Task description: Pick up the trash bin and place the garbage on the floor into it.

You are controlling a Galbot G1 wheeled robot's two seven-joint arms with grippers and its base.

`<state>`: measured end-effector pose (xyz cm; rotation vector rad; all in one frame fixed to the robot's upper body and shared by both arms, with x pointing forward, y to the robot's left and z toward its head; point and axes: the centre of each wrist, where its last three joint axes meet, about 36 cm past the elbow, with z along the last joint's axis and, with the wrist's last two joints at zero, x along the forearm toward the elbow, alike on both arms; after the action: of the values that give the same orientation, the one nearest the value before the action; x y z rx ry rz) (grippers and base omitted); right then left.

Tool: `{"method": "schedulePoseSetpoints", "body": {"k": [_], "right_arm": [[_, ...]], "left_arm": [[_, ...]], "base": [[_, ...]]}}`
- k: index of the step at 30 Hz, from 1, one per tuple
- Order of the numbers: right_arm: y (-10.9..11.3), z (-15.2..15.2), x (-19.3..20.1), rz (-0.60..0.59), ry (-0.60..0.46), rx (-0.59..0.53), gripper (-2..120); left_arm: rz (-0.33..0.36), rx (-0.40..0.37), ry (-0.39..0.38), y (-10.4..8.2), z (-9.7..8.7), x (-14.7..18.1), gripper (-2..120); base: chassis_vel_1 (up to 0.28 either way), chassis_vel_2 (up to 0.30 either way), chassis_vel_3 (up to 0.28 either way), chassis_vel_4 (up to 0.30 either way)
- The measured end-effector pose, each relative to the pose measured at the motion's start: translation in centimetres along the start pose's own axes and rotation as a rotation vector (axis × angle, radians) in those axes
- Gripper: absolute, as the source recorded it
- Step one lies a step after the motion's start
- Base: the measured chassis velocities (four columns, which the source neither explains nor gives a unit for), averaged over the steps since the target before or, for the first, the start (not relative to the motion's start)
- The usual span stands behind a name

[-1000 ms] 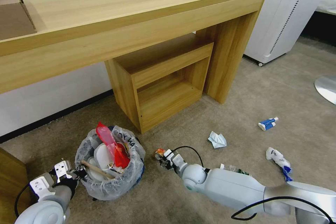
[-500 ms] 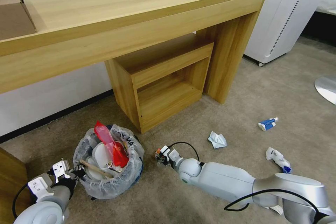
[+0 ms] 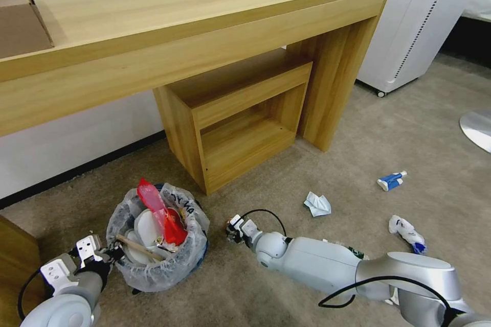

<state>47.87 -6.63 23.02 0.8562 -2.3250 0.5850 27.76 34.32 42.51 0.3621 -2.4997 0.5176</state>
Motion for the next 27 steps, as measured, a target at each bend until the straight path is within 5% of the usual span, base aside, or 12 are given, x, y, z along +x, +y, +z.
{"method": "schedulePoseSetpoints", "body": {"k": [27], "right_arm": [[0.2, 1.1, -1.3, 0.008, -0.023, -0.008, 40]], "left_arm": [[-0.005, 0.010, -0.001, 0.3, 0.8, -0.3, 1]], "base": [[0.000, 0.000, 0.000, 0.000]]}}
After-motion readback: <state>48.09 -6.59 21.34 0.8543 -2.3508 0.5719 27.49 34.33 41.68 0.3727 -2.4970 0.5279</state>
